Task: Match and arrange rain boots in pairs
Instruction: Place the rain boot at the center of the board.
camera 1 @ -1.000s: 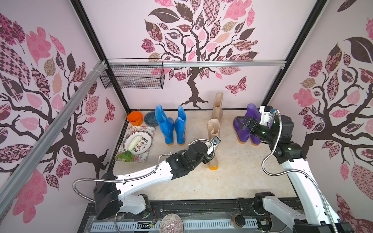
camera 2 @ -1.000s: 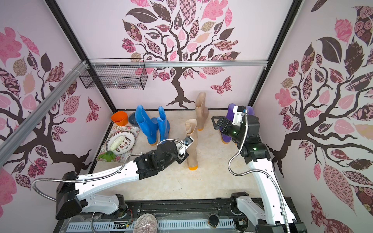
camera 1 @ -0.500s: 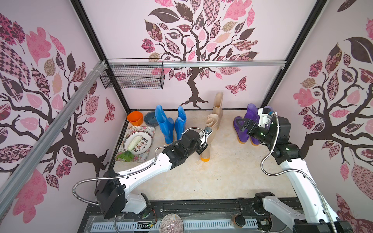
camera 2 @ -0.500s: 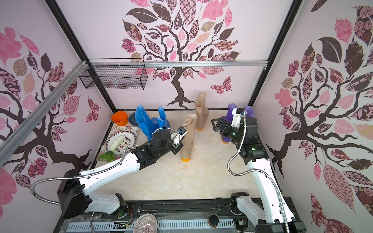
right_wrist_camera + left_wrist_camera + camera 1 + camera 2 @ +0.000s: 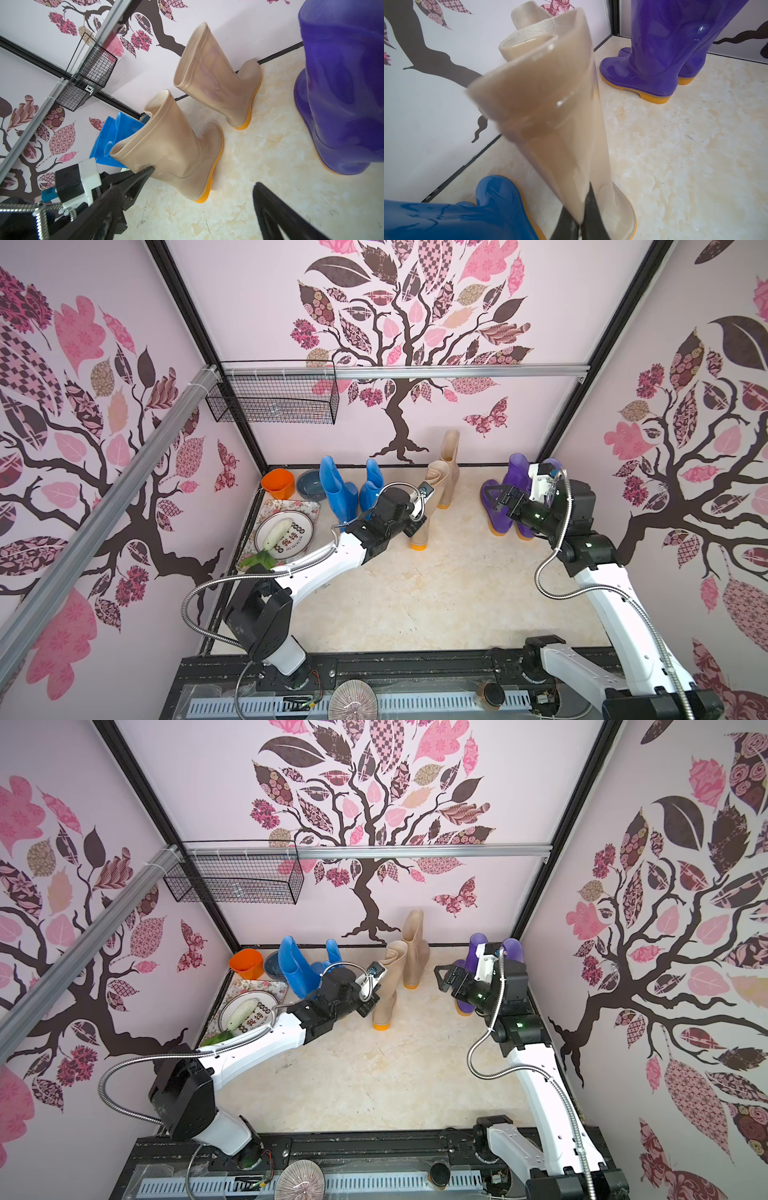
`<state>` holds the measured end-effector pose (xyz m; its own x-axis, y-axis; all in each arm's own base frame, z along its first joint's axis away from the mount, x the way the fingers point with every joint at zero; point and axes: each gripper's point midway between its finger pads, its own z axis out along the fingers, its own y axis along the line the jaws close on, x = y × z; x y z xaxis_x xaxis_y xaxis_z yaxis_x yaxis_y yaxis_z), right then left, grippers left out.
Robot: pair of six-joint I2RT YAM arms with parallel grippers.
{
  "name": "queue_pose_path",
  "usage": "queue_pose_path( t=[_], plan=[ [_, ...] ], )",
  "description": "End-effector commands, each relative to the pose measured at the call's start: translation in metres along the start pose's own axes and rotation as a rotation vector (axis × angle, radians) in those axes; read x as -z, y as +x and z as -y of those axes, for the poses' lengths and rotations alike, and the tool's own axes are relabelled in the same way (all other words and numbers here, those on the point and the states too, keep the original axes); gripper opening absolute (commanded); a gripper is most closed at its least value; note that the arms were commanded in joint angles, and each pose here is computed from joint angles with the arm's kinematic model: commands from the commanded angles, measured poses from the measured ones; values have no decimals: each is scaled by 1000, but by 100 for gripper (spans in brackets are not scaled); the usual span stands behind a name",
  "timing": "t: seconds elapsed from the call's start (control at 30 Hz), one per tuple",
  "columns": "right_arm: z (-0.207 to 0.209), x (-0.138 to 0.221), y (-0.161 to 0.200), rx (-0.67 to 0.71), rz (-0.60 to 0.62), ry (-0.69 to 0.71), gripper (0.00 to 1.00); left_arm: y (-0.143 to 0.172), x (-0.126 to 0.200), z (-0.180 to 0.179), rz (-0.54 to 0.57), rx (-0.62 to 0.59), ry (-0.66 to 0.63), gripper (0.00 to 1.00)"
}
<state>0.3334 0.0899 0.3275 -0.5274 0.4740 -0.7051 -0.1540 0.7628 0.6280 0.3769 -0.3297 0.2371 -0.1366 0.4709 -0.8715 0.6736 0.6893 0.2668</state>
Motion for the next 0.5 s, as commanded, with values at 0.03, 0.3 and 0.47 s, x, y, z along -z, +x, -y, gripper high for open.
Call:
queue_pose_path(
  t=[0.03,0.3,0.47],
  plan=[
    [6,-5,2,20,-7,19,100,-46,3,-13,137,21,-41,0],
    [12,-11,7,26,-32,31,100,-36,4,-10,137,92,-31,0],
    [14,-13,10,28,-41,34,100,-33,4,-7,136,112,-23,0]
  ],
)
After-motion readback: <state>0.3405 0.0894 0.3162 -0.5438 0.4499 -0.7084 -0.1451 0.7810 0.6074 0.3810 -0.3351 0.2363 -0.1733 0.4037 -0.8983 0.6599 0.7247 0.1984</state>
